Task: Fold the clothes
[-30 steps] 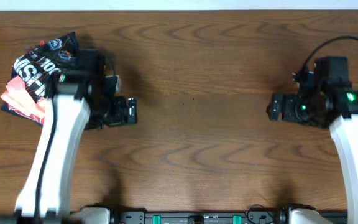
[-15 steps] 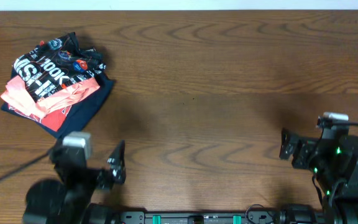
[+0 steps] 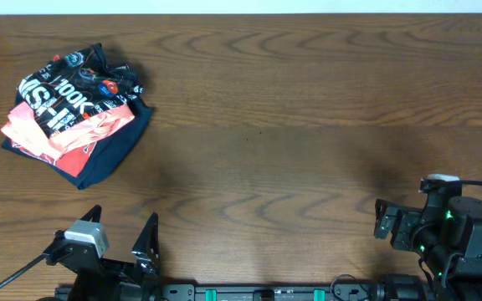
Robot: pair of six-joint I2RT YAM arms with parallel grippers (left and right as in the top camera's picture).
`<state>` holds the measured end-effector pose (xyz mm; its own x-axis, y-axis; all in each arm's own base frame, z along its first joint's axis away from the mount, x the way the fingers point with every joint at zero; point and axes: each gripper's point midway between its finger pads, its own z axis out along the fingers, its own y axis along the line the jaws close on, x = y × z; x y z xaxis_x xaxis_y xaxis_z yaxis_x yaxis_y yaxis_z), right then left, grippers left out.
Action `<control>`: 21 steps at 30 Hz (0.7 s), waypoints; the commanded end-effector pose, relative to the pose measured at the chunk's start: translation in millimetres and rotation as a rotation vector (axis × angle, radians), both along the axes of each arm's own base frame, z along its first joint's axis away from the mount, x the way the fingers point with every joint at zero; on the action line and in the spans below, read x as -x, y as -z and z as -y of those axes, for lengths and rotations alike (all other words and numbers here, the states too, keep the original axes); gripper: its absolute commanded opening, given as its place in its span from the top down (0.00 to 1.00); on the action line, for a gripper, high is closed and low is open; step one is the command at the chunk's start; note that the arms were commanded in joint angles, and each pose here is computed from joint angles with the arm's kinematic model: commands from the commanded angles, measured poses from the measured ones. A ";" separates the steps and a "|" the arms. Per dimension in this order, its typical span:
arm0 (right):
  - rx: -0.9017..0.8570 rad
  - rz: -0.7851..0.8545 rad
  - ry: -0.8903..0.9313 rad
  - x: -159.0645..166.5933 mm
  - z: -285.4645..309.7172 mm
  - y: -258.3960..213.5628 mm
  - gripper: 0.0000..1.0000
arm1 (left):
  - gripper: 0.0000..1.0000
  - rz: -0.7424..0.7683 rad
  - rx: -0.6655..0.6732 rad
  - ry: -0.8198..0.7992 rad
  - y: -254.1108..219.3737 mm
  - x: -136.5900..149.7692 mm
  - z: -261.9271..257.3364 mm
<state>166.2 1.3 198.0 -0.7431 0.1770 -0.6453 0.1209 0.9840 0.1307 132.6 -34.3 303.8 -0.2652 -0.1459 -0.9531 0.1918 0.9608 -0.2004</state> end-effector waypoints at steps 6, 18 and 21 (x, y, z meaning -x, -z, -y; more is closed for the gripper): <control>0.004 0.015 0.003 2.8 0.0 -0.6 0.01 | 0.02 -0.005 0.000 -0.011 2.4 -1.4 -1.8; 0.071 0.460 -0.122 -13.3 -12.8 -34.9 0.01 | 0.02 -0.006 0.000 -0.011 2.4 -1.4 -1.8; 0.071 0.578 -0.121 -23.5 -14.1 -29.8 0.01 | 0.02 -0.005 0.000 -0.011 2.4 -1.4 -1.8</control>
<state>185.6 14.6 244.0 -0.3063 0.0844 -0.9482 -0.0502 0.9932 0.1046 133.4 -33.9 301.9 -0.2696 -0.1450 -0.9520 0.1876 0.9618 -0.1996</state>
